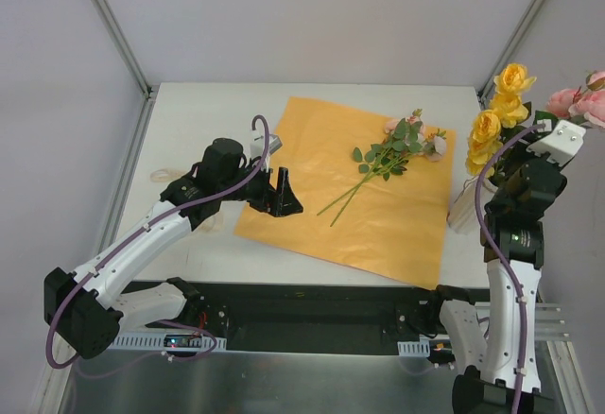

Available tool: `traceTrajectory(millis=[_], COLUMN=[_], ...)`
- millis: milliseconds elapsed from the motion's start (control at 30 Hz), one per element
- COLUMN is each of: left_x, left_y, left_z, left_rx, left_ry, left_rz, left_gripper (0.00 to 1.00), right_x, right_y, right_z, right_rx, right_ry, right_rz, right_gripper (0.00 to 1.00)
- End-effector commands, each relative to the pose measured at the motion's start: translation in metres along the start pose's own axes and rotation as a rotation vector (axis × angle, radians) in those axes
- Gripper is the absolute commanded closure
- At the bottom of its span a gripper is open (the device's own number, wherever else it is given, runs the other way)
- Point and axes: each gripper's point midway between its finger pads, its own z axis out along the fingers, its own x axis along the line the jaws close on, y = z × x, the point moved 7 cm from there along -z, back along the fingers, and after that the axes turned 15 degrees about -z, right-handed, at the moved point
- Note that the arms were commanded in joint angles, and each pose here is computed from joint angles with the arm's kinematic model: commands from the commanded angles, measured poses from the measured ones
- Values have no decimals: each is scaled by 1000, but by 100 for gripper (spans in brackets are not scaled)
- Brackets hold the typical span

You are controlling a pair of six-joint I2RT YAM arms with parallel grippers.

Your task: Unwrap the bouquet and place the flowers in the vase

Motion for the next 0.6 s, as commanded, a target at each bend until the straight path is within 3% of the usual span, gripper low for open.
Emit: traceTrajectory(millis=[0,100,267,433,567], left_x=[-7,-6,-6,-6,-5], left_y=[6,5,5,4,5], left_z=[-3,-2,0,0,2], left_rx=[-17,-15,-1,5,8], left_ry=[-44,-42,-49,-52,-48], left_rz=[28,25,13,12,5], left_gripper=[21,21,21,21,20], right_x=[-14,-17,-18,-26,-20], right_y=[11,9,6,1,-6], right_z=[-14,-27,-47,-74,-98], right_rx=[114,190,297,439,531], right_ry=[-31,-34,28,61,137], right_rz=[74,122,147,135,222], right_gripper=[50,23,0,3,3])
